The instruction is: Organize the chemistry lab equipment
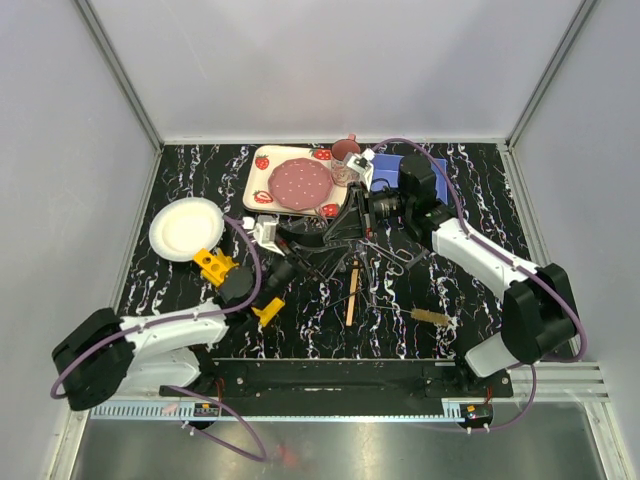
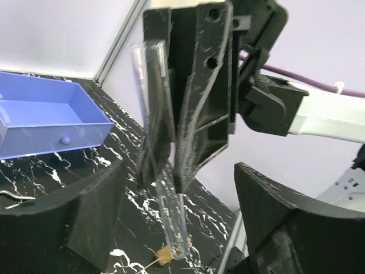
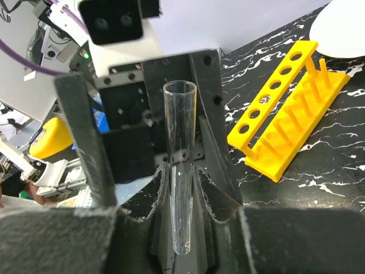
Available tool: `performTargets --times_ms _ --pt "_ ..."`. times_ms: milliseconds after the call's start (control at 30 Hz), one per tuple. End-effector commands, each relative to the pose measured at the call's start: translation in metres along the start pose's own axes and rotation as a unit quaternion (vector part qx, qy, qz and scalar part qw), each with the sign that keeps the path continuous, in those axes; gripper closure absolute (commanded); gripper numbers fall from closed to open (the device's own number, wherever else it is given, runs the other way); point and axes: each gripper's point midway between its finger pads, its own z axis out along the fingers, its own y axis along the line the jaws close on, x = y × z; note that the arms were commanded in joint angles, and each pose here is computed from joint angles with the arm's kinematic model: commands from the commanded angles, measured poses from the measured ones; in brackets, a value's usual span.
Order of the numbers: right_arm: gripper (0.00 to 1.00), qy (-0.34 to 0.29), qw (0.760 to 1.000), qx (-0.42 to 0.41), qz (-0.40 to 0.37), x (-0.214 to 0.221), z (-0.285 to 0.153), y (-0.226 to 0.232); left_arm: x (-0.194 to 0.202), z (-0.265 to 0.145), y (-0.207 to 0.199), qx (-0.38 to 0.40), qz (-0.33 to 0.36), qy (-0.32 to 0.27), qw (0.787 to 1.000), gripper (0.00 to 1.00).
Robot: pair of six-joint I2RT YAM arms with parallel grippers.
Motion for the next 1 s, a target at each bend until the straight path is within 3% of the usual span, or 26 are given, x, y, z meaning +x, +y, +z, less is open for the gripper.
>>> performTargets --times_ms 0,100,133,300,433,533,700,967 --pt "0.95 -0.002 0.998 0.001 -0.059 -0.017 -0.007 0.019 -0.028 -0.011 -0.023 0.024 0.003 -0.018 1.0 0.14" --pt "0.95 0.012 0.998 0.018 -0.064 -0.007 -0.01 0.012 -0.04 -0.029 -0.019 0.001 0.007 -0.011 1.0 0.07" --pt "0.95 0.018 0.997 0.022 -0.07 -0.002 -0.01 0.01 -0.032 -0.035 -0.007 -0.027 0.007 0.016 0.999 0.01" --pt "0.94 0.033 0.996 0.031 -0.072 0.013 -0.013 0.006 -0.074 -0.049 0.01 -0.075 -0.031 0.014 0.997 0.01" --pt "0.94 0.039 0.996 0.033 -0.077 0.017 -0.014 0.004 -0.06 -0.043 0.018 -0.1 -0.065 0.107 0.987 0.01" --pt "0.94 0.042 0.996 0.035 -0.077 0.02 -0.015 0.003 -0.053 -0.025 0.008 -0.077 -0.087 0.157 0.981 0.01" --pt "0.93 0.044 0.996 0.037 -0.075 0.024 -0.015 0.001 -0.055 -0.005 -0.008 -0.027 -0.095 0.173 0.98 0.01" --pt "0.92 0.047 0.996 0.036 -0.07 0.025 -0.014 -0.001 -0.042 0.004 0.003 -0.039 -0.092 0.202 0.974 0.19"
